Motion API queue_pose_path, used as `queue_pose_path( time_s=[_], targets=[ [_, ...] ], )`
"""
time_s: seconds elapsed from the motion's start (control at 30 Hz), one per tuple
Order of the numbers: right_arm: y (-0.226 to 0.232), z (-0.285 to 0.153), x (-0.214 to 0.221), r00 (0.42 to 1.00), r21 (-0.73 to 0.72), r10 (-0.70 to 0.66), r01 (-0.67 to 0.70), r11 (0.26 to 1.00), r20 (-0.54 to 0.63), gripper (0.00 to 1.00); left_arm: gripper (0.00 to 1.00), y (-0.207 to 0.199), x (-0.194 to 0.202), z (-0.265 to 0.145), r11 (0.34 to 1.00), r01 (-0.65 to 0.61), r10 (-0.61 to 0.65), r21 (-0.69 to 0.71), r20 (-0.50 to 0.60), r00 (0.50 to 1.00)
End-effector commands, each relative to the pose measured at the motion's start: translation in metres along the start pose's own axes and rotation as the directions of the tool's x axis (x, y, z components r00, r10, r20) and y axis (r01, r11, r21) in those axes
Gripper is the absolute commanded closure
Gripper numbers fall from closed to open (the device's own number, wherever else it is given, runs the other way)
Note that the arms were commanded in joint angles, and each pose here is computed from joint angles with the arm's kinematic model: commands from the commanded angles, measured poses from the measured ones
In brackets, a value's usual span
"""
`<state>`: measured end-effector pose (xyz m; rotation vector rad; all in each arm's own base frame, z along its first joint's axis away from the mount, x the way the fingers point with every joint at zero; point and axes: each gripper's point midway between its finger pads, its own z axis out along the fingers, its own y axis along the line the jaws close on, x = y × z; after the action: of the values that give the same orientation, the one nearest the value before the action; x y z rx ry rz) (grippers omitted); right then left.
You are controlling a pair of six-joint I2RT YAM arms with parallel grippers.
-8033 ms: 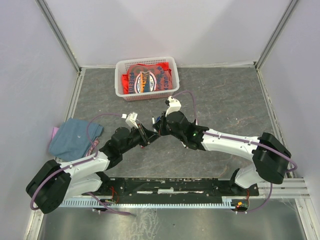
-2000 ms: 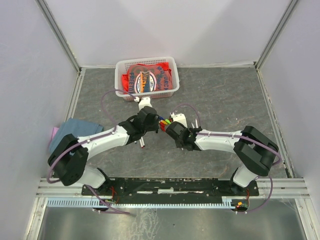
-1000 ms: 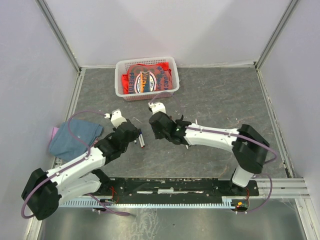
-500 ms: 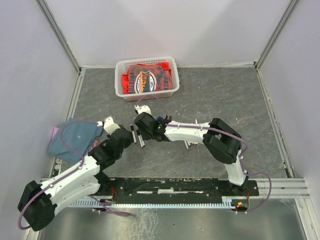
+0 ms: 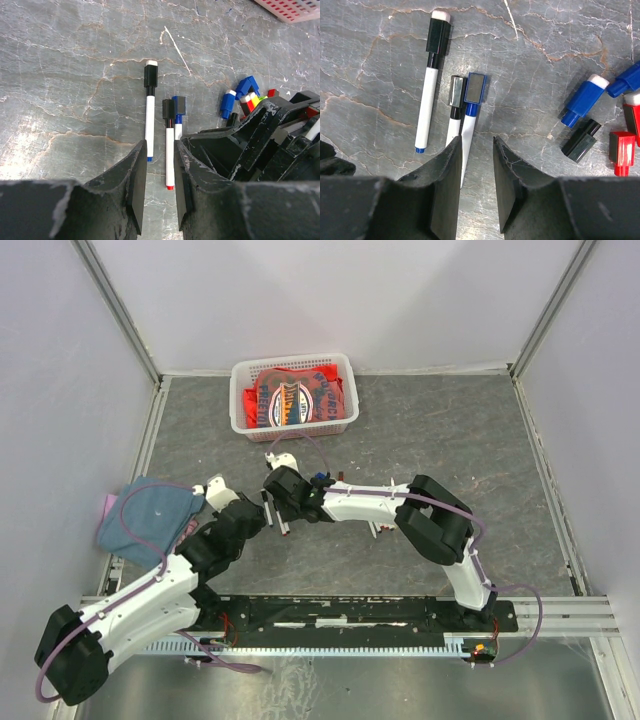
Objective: Open the pen caps
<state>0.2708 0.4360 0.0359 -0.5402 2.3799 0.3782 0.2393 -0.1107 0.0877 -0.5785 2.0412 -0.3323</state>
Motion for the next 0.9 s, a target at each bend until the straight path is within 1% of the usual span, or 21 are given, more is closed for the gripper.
queue_pose_path(
  time_s=[0.0, 0.4, 0.87],
  targets=[
    [0.011, 0.0, -0.012, 1.0, -0.018, 0.016, -0.016, 1.0, 0.024, 0.62, 0.66, -0.001, -0.009, 0.002, 0.998, 0.068, -0.068, -0.001, 0.042, 0.997],
    [0.011, 0.003, -0.003, 1.0, -0.012, 0.009, -0.009, 1.0, 0.002, 0.63, 0.66, -0.002, -0.009, 0.002, 0.997, 0.073, -0.073, 0.005, 0.042, 0.996],
    [0.006, 0.003, 0.011, 0.998, 0.032, -0.04, 0.041, 0.999, -0.041, 0.63, 0.66, -0.004, -0.011, 0.002, 0.997, 0.079, -0.079, 0.011, 0.047, 0.996]
  ],
)
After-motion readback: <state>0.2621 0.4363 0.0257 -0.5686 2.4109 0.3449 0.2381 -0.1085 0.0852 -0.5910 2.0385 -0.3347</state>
